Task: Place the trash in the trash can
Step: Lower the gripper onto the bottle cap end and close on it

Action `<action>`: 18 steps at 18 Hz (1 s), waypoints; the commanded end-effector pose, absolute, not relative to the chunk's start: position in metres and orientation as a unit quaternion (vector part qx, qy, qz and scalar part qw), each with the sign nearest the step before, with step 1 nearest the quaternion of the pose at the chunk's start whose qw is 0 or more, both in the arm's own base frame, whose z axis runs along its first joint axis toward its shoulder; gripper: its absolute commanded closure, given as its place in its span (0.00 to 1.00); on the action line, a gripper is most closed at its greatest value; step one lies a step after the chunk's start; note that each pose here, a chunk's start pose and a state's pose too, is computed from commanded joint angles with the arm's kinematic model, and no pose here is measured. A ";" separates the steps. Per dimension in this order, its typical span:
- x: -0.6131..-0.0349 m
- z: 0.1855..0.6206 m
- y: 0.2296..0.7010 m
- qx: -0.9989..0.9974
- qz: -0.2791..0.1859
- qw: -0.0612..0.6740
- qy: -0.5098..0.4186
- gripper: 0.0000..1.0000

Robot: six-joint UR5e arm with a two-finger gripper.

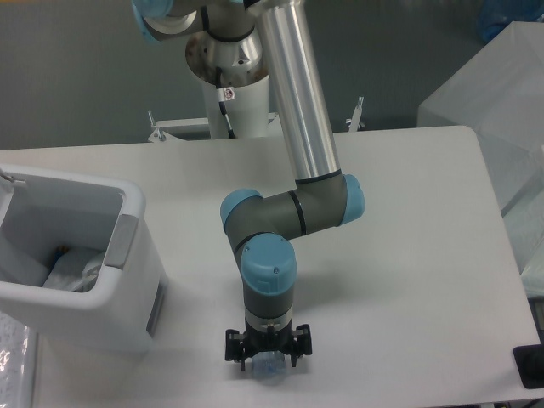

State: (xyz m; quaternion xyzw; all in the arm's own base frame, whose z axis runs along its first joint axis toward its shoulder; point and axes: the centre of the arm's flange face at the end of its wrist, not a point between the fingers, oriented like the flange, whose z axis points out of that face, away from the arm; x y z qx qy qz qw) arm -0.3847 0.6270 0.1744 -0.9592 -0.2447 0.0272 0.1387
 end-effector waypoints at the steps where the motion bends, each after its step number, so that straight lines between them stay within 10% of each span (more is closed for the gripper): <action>1: -0.385 0.174 0.627 -0.959 0.029 0.138 -0.245 0.07; 18: -0.385 0.174 0.626 -0.959 0.030 0.137 -0.245 0.26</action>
